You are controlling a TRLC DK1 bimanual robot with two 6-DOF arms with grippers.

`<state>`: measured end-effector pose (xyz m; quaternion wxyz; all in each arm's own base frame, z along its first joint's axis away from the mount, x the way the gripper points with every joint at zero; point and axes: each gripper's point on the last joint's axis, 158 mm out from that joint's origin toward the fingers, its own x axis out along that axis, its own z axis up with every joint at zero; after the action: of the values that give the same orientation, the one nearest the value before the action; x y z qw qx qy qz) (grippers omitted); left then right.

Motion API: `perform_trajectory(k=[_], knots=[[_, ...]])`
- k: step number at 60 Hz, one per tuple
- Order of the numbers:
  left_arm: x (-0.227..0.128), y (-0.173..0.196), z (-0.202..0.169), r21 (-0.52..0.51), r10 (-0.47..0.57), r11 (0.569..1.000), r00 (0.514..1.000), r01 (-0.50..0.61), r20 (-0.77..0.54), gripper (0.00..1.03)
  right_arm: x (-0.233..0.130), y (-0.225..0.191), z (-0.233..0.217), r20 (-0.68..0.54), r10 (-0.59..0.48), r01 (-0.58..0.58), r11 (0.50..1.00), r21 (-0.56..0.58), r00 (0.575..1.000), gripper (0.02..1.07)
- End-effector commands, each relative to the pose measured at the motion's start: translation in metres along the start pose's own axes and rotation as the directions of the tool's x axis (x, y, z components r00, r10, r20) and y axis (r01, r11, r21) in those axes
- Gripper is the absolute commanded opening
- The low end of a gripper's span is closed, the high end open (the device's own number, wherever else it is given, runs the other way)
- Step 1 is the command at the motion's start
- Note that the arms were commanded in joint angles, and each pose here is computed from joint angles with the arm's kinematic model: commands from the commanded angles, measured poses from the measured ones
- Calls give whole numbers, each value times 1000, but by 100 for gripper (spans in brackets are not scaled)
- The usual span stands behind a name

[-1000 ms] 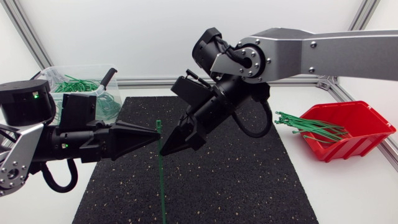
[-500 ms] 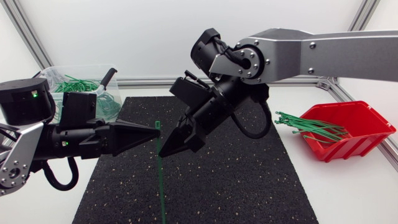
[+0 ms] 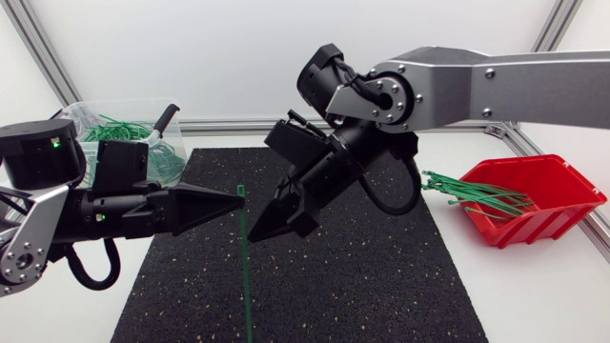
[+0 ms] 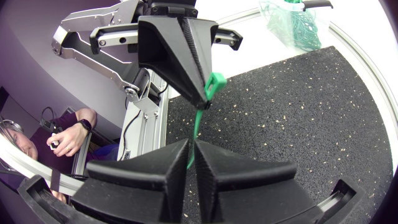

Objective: Take a green cable tie from the red box, thread the tail through the head to close it, then place it in the transparent bin on the left.

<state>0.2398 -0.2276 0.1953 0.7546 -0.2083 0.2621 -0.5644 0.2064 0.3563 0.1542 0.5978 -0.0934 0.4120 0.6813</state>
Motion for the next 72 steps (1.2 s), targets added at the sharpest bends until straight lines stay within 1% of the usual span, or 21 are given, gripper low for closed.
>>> perform_trajectory(k=[1,5,7,8,13,18,22,26,29,33,37,41,44,47,50,55,59,62,66,69,72], knots=[[-1,-1,16,-15,-13,1000,1000,13,14,4,-9,0,-6,6,-42,42,999,-27,999,53],[-1,0,19,-22,-18,1000,1000,18,12,4,-15,-7,-8,17,-97,98,994,-48,995,78],[-1,0,20,-28,-24,999,1000,24,10,4,-18,-10,-9,24,-115,116,992,-54,993,99],[-1,1,22,-31,-27,999,1000,27,9,4,-20,-11,-9,30,-120,122,991,-60,992,106],[1,1,23,-46,-47,998,999,47,-4,4,-30,-20,-14,35,-183,185,979,-89,982,104],[1,4,27,-57,-59,997,998,58,-8,4,-38,-24,-20,27,-236,237,959,-152,971,104],[1,6,32,-61,-63,996,998,63,-7,4,-45,-32,-24,14,-297,296,942,-159,955,104],[0,9,37,-76,-73,994,997,72,-10,4,-48,-31,-29,5,-316,311,932,-187,949,104],[1,12,41,-81,-77,994,997,76,-12,4,-49,-37,-35,-24,-339,330,928,-175,941,104],[1,15,45,-94,-83,992,996,82,-15,4,-51,-38,-45,-67,-318,302,936,-183,946,104],[1,18,48,-97,-84,992,996,82,-14,4,-55,-47,-50,-72,-330,311,930,-197,941,104],[2,20,49,-112,-92,990,996,89,-20,4,-60,-61,-54,-83,-370,345,912,-220,925,104],[2,22,51,-118,-95,989,995,92,-22,4,-60,-72,-63,-117,-404,368,897,-245,907,104],[3,24,51,-136,-98,986,995,93,-28,4,-61,-76,-64,-112,-415,372,885,-280,903,104],[3,28,52,-150,-96,985,995,91,-30,4,-63,-81,-60,-72,-449,400,849,-346,890,104],[4,33,53,-165,-97,982,995,90,-32,4,-69,-97,-50,11,-554,496,736,-461,832,104],[3,37,54,-185,-102,978,994,94,-34,4,-74,-106,-44,48,-603,536,666,-520,796,103],[3,40,55,-203,-105,975,994,95,-38,4,-78,-113,-39,90,-639,571,604,-556,764,103],[2,44,56,-235,-114,967,993,101,-43,4,-78,-121,-36,125,-678,595,523,-611,724,103],[3,47,56,-248,-114,964,992,99,-46,4,-76,-124,-35,153,-694,602,466,-648,703,103],[4,50,54,-261,-115,960,992,98,-50,4,-73,-126,-35,178,-712,597,396,-698,680,103]])
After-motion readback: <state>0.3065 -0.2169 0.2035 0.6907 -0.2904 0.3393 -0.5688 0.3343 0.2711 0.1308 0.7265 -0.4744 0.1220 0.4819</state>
